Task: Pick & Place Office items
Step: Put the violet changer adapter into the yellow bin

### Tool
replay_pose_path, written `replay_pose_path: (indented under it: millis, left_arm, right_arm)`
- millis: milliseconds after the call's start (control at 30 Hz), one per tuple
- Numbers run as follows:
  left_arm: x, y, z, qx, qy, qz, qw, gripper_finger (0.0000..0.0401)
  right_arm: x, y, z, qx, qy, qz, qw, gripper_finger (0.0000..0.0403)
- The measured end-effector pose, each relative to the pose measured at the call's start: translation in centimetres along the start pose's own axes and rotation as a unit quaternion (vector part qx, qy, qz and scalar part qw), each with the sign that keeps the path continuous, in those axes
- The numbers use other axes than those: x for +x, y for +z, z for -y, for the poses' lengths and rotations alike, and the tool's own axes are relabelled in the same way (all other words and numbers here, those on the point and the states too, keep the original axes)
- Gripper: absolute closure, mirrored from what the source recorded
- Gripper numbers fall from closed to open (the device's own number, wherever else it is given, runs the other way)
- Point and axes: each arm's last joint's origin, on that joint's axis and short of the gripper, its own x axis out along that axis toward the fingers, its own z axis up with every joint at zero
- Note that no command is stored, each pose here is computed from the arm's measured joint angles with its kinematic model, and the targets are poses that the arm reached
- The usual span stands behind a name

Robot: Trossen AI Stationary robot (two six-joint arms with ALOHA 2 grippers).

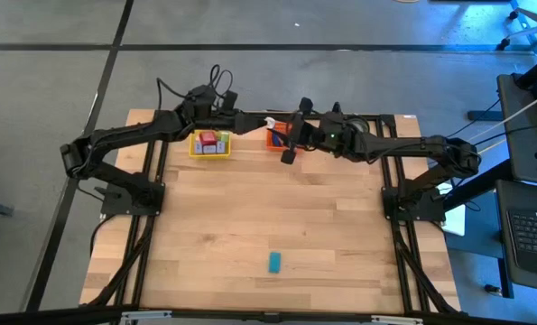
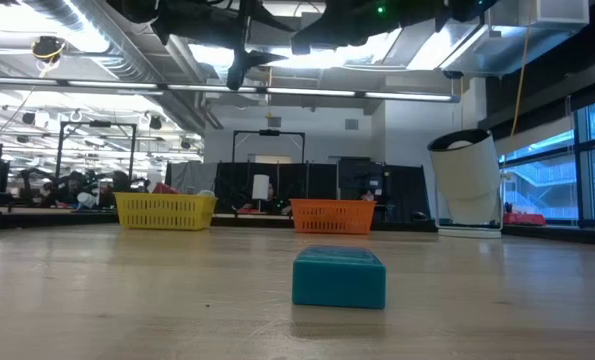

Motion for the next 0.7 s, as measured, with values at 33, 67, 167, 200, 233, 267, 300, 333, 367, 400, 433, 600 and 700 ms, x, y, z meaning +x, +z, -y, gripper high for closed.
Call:
replay_pose_path:
  millis: [33, 67, 167, 200, 233, 267, 300, 333, 367, 400, 433, 600, 700]
  left_arm:
    - [0.0, 0.0, 0.1, -0.002, -0.003, 0.000, 1.000, 0.0198]
    - [0.0, 0.0, 0.1, -0.005, -0.003, 0.000, 1.000, 0.0198]
    - [0.0, 0.1, 0.1, -0.022, -0.005, 0.000, 1.000, 0.0196]
    - [0.0, 0.1, 0.1, -0.029, -0.005, 0.001, 1.000, 0.0195]
    - [-0.1, 0.1, 0.2, -0.037, -0.008, 0.000, 0.999, 0.0194]
    - [-0.1, 0.1, 0.2, -0.046, -0.011, -0.002, 0.999, 0.0193]
    - [-0.1, 0.1, 0.3, -0.054, -0.018, -0.006, 0.998, 0.0192]
    - [-0.1, 0.2, 0.3, -0.061, -0.027, -0.010, 0.998, 0.0191]
    - [-0.1, 0.3, 0.4, -0.066, -0.036, -0.010, 0.997, 0.0191]
    - [-0.2, 0.4, 0.5, -0.072, -0.044, -0.010, 0.996, 0.0191]
    - [-0.2, 0.5, 0.6, -0.074, -0.051, -0.009, 0.996, 0.0191]
    - [-0.2, 0.8, 1.0, -0.074, -0.080, -0.004, 0.994, 0.0191]
    - [-0.2, 0.8, 1.2, -0.078, -0.089, -0.003, 0.993, 0.0191]
  right_arm:
    - [0.0, 0.0, 0.1, 0.003, 0.005, 0.005, 1.000, 0.0270]
    - [0.0, 0.0, 0.2, 0.007, 0.009, 0.010, 1.000, 0.0270]
    - [0.1, 0.1, 0.4, 0.015, 0.015, 0.021, 1.000, 0.0271]
    - [0.1, 0.1, 0.5, 0.015, 0.014, 0.024, 1.000, 0.0271]
    - [0.1, 0.2, 0.5, 0.015, 0.013, 0.027, 0.999, 0.0271]
    - [0.1, 0.2, 0.5, 0.015, 0.013, 0.031, 0.999, 0.0271]
    - [0.1, 0.3, 0.5, 0.015, 0.013, 0.036, 0.999, 0.0271]
    - [0.1, 0.5, 0.5, 0.016, 0.016, 0.044, 0.999, 0.0271]
    - [0.1, 0.5, 0.6, 0.016, 0.019, 0.052, 0.998, 0.0271]
    - [0.1, 0.7, 0.7, 0.016, 0.022, 0.062, 0.998, 0.0271]
    - [0.0, 0.8, 0.8, 0.018, 0.025, 0.071, 0.997, 0.0271]
    - [0.0, 1.0, 0.9, 0.021, 0.024, 0.081, 0.996, 0.0270]
    - [-0.1, 1.2, 0.9, 0.021, 0.023, 0.087, 0.996, 0.0270]
